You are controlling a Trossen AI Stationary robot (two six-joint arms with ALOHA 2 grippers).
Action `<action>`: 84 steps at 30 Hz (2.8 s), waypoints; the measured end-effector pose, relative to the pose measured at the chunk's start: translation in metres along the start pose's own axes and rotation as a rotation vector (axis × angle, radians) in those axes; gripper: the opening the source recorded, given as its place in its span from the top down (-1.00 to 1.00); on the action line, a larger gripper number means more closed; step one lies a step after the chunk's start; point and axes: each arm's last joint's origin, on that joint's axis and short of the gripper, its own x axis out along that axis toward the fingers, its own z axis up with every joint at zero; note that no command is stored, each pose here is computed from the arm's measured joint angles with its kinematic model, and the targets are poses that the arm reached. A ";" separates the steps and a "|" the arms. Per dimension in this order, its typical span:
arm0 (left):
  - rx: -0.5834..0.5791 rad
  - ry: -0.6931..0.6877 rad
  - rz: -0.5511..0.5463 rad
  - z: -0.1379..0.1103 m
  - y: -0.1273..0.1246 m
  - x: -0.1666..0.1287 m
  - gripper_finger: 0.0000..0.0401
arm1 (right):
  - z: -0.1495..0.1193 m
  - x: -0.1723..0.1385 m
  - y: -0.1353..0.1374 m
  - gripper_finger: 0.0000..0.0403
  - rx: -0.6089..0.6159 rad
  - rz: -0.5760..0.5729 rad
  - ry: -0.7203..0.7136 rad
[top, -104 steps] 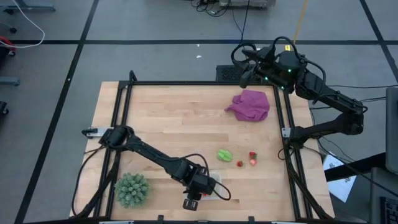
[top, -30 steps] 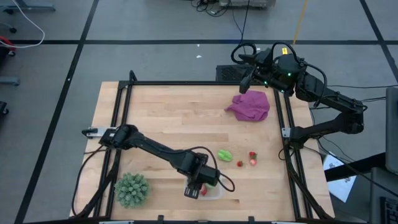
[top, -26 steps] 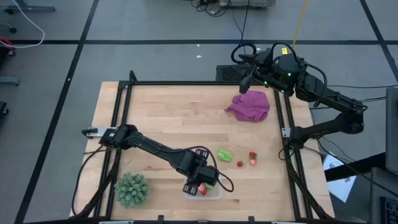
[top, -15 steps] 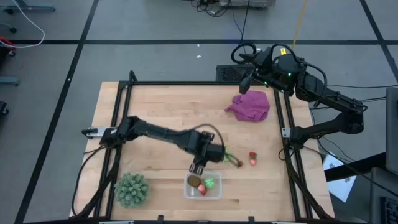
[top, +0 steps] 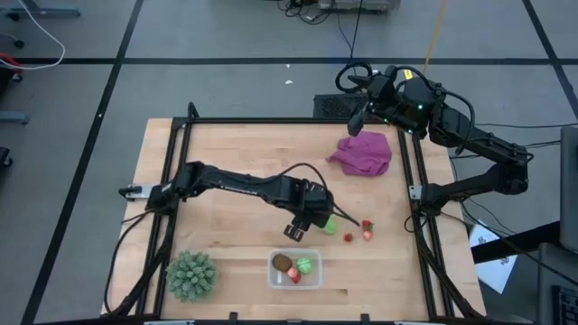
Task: Pick and placing Produce into tupperware
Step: Put the green starfruit into the transparent bin
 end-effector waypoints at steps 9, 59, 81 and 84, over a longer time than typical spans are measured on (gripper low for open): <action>0.067 -0.130 -0.026 0.005 0.012 0.003 -0.11 | 0.001 0.000 0.000 -0.33 -0.010 -0.001 -0.006; -0.035 -0.154 -0.077 0.006 0.009 0.077 -0.68 | 0.003 0.000 -0.001 -0.33 0.000 -0.006 -0.034; -0.032 -0.112 -0.042 0.002 0.009 0.094 -0.68 | 0.003 0.000 0.000 -0.33 0.000 -0.004 -0.033; -0.030 -0.110 -0.040 0.002 0.009 0.094 -0.68 | 0.003 0.000 0.000 -0.33 0.000 -0.004 -0.033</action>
